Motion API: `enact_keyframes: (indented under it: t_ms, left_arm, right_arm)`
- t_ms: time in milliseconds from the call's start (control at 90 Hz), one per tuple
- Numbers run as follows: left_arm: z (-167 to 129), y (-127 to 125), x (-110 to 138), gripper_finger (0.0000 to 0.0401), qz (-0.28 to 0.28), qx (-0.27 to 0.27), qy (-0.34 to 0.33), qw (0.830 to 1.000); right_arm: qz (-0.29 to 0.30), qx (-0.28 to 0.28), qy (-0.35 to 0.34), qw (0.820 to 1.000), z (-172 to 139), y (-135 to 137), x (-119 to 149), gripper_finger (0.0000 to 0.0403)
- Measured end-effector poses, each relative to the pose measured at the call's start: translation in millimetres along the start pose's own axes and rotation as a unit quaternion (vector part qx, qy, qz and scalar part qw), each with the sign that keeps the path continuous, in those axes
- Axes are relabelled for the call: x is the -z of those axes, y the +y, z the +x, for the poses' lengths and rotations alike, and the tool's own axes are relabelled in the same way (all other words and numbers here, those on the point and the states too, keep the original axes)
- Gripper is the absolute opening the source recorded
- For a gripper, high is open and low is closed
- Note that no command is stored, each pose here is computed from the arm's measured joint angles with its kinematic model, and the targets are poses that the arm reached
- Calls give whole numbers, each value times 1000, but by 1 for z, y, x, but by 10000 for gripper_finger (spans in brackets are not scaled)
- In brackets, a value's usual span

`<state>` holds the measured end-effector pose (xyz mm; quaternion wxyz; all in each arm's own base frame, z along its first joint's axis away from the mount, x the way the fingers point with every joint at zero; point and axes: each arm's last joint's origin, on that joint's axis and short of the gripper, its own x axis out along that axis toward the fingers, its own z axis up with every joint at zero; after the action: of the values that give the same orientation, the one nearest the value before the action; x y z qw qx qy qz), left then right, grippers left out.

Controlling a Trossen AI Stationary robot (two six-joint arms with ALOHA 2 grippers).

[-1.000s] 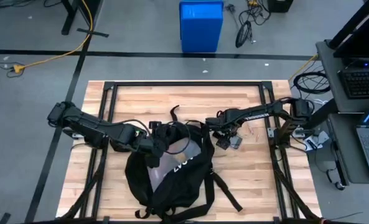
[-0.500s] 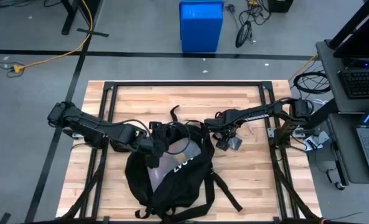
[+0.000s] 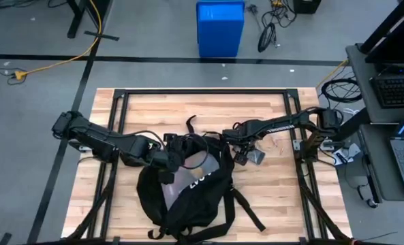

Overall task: Unpack backpack
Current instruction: Put the charger cable into the black backpack

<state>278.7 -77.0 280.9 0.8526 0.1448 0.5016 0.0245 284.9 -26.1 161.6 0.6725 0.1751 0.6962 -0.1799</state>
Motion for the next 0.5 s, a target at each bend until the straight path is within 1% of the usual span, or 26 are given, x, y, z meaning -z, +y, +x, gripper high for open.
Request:
enact_keyframes:
  t_ms: [300,456,500]
  left_arm:
    - [0,0,0,0,-2,8,0,1000]
    - [0,-1,0,0,-1,8,0,1000]
    - [0,-1,0,0,-1,8,0,1000]
  right_arm:
    - [-2,1,3,1000,4,-2,-2,396]
    - [11,8,22,1000,18,-13,5,396]
    - [15,1,22,1000,22,-16,6,396]
